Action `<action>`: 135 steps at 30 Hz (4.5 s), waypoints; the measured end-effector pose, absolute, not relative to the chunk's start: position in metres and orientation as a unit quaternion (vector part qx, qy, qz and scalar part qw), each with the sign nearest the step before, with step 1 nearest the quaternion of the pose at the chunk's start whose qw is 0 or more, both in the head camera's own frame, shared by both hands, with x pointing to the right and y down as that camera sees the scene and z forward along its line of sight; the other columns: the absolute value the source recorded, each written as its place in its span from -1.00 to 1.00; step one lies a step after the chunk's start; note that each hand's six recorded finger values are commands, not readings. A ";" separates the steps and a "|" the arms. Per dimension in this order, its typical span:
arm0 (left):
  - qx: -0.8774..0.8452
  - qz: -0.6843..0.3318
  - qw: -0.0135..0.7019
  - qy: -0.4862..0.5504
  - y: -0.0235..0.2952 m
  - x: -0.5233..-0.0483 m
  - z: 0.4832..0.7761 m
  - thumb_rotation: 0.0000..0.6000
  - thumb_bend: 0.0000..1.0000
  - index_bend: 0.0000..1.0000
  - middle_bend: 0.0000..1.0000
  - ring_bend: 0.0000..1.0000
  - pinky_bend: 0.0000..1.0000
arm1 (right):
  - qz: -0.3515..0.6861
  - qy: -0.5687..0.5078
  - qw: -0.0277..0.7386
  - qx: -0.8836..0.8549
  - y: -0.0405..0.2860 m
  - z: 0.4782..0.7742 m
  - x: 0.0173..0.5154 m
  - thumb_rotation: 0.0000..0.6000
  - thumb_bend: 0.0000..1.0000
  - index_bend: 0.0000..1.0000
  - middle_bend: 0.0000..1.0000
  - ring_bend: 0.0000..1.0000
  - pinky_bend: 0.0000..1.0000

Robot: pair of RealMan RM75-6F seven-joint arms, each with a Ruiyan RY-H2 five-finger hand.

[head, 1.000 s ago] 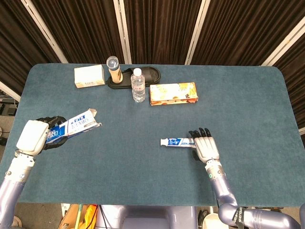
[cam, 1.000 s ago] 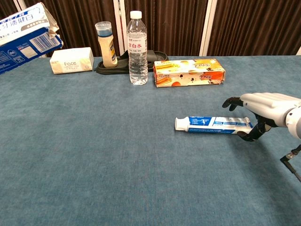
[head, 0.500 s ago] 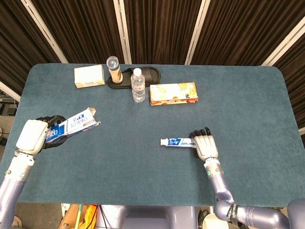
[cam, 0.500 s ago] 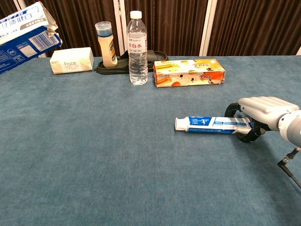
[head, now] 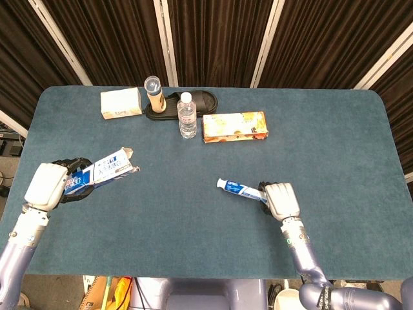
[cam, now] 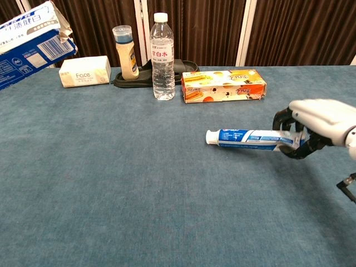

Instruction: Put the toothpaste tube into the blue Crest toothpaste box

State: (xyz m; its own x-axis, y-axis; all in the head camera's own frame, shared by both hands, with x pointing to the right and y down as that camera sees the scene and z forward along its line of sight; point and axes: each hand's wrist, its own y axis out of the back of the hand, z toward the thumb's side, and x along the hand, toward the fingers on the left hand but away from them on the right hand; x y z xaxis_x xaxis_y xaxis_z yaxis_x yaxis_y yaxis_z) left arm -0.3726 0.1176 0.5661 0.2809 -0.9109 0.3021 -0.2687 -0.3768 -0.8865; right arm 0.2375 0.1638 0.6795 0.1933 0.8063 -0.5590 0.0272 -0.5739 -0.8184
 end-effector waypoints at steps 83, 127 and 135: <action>-0.779 -0.110 0.370 0.493 0.075 -0.155 0.651 1.00 -0.27 -0.29 0.03 -0.01 0.16 | 0.348 -0.359 0.506 -0.703 0.061 0.398 0.236 1.00 -0.06 0.84 0.70 0.45 0.46; -0.802 -0.093 0.372 0.458 0.079 -0.078 0.617 1.00 -0.26 -0.31 0.04 -0.03 0.16 | 0.360 -0.327 0.520 -0.702 0.082 0.420 0.237 1.00 -0.06 0.83 0.70 0.45 0.46; -0.808 -0.091 0.371 0.449 0.076 -0.057 0.605 1.00 -0.26 -0.31 0.03 -0.03 0.16 | 0.349 -0.333 0.528 -0.699 0.083 0.416 0.236 1.00 -0.06 0.54 0.63 0.26 0.37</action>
State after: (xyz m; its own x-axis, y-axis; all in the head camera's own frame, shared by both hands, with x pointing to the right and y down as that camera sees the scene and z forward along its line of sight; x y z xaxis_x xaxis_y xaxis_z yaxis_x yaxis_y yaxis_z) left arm -0.0572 0.0763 0.6048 0.5802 -0.7928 -0.1868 -0.6584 -0.3215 -0.6805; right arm 0.2364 0.0834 0.4157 0.5346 0.8340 -0.1364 0.0958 -0.2202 -0.9707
